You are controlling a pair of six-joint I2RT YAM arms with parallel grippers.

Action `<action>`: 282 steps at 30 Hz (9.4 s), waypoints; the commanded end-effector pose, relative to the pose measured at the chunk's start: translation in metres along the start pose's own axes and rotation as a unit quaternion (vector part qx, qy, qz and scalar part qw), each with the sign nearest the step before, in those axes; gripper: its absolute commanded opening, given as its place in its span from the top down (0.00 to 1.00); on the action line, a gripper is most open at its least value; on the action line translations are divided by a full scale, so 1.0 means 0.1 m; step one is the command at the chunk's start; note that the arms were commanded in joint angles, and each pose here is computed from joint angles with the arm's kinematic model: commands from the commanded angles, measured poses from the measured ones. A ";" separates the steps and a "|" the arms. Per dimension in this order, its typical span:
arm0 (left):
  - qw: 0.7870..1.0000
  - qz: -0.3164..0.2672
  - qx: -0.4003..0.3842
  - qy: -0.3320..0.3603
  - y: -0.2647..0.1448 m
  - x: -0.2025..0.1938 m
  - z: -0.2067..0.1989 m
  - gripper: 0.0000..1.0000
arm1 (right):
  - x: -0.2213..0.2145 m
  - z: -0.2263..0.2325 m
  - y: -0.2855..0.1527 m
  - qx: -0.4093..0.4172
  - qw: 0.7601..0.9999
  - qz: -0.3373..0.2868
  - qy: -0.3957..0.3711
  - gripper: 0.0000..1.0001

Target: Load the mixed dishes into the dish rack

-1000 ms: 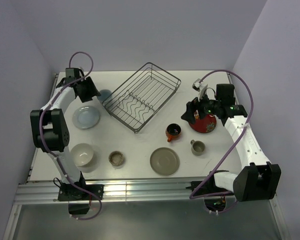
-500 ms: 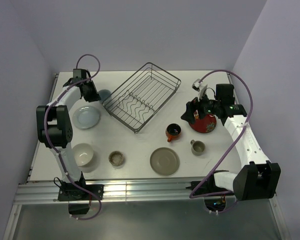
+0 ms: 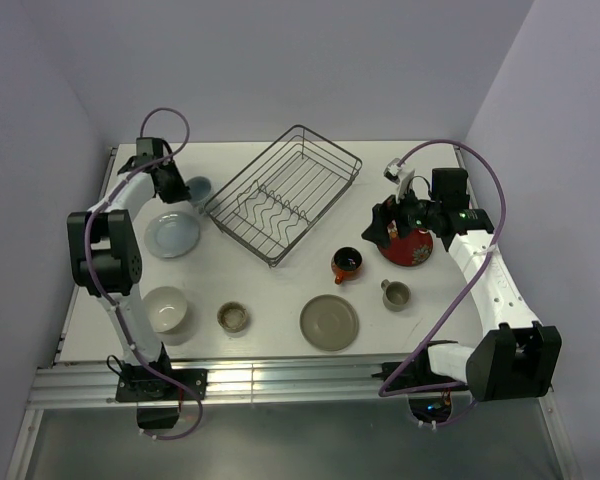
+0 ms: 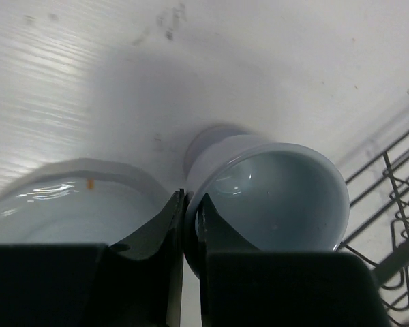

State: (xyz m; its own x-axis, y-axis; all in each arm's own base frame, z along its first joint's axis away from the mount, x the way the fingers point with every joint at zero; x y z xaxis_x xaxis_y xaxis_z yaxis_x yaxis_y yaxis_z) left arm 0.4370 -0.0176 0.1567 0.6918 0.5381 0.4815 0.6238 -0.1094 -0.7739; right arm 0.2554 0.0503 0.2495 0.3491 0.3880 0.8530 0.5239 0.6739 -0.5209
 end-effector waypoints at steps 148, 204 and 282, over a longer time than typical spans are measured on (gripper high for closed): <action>0.910 -0.122 -0.392 -0.058 -2.35 -1.38 -0.53 0.23 | 1.86 -0.63 1.41 -0.289 0.946 -0.135 -0.062 1.00; 0.932 -0.171 -0.311 -0.074 -2.42 -1.66 0.00 0.17 | 1.26 -0.80 3.04 -0.367 0.747 0.051 -0.551 1.00; 0.976 -0.018 -0.204 -0.074 -2.17 -1.92 0.16 0.19 | 0.28 0.91 0.19 0.276 0.957 -0.085 -0.015 0.14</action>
State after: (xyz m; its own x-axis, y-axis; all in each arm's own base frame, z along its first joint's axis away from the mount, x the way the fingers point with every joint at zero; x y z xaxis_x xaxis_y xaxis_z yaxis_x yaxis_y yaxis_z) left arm 0.1695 -0.0815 0.2293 0.5907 0.6649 0.4571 0.7889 -0.3570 -0.5002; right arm 0.2060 0.1337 0.2612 0.2964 0.2842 0.9118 0.0837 0.9433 -0.3212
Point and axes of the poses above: each gripper's point midway between its finger pads, its own y axis out along the fingers, its own z axis along the line the jaws close on, x = y × z, the point moved 9 cm from there along -y, back along the fingers, and after that the axes turned 8 degrees about -y, right-handed, at the moved point
